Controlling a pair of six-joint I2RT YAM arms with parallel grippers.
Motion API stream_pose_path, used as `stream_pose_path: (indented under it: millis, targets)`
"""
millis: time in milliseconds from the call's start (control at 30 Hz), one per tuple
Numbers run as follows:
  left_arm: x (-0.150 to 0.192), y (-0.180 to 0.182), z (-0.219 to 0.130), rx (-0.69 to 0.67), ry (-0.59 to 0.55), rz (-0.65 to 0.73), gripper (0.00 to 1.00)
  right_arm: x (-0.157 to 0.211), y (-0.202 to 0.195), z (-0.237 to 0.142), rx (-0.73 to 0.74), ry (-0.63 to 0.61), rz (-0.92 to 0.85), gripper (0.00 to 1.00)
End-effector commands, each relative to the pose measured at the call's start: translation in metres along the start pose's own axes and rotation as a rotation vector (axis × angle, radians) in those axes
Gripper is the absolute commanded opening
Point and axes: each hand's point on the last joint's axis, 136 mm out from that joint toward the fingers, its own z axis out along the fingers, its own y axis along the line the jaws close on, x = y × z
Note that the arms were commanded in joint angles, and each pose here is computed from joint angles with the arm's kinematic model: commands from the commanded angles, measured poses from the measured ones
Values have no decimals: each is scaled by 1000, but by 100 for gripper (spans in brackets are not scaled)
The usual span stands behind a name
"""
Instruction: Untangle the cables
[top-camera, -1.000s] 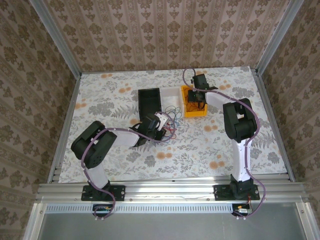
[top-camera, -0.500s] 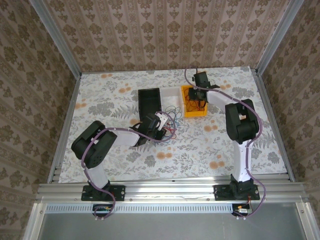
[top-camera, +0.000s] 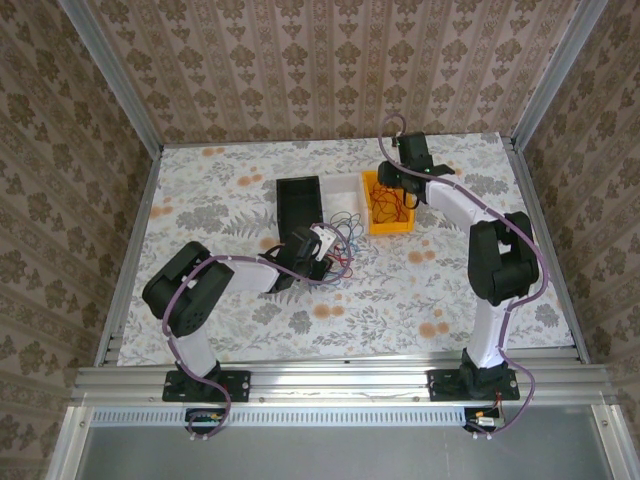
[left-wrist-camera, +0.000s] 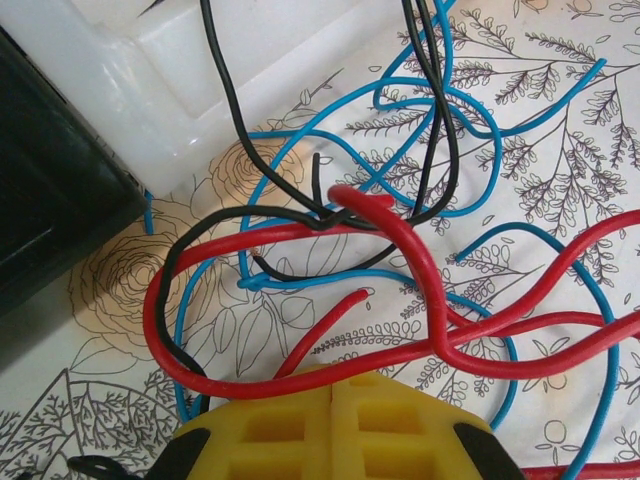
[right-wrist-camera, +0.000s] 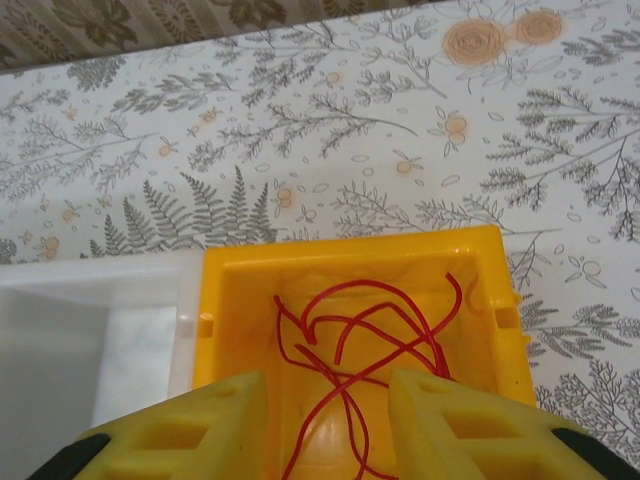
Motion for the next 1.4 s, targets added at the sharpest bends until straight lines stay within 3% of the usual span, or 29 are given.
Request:
stream_pose_path:
  millis: [0,133,267,500,533,600,667,733,1000,1367]
  targets:
    - [17,-4,-5,9,45,21,0,-3,-2,-20,3,-27,22,37]
    - [18,-6,-9,26,31,23,0,23,24,-41,-88,4,-5,37]
    - [20,-16,-15,85,25,28,0,77,67,-64,-251,89,-96,36]
    - [21,-21,-34,157,6,8,0,182,116,-90,-474,341,-282,35]
    - [20,-20,-36,164,5,-1,3,191,120,-92,-496,367,-305,35]
    - [16,-21,-40,183,0,-15,32,206,127,-95,-528,412,-345,35]
    - [12,-20,-44,190,-10,-31,53,214,135,-98,-550,439,-390,34]
    - [7,-15,-50,178,-30,-44,62,219,141,-98,-562,457,-426,34]
    - [-7,24,-86,87,-137,-174,64,224,156,-82,-545,487,-496,35]
    - [4,37,-87,71,-107,-213,64,237,155,-66,-520,568,-558,33]
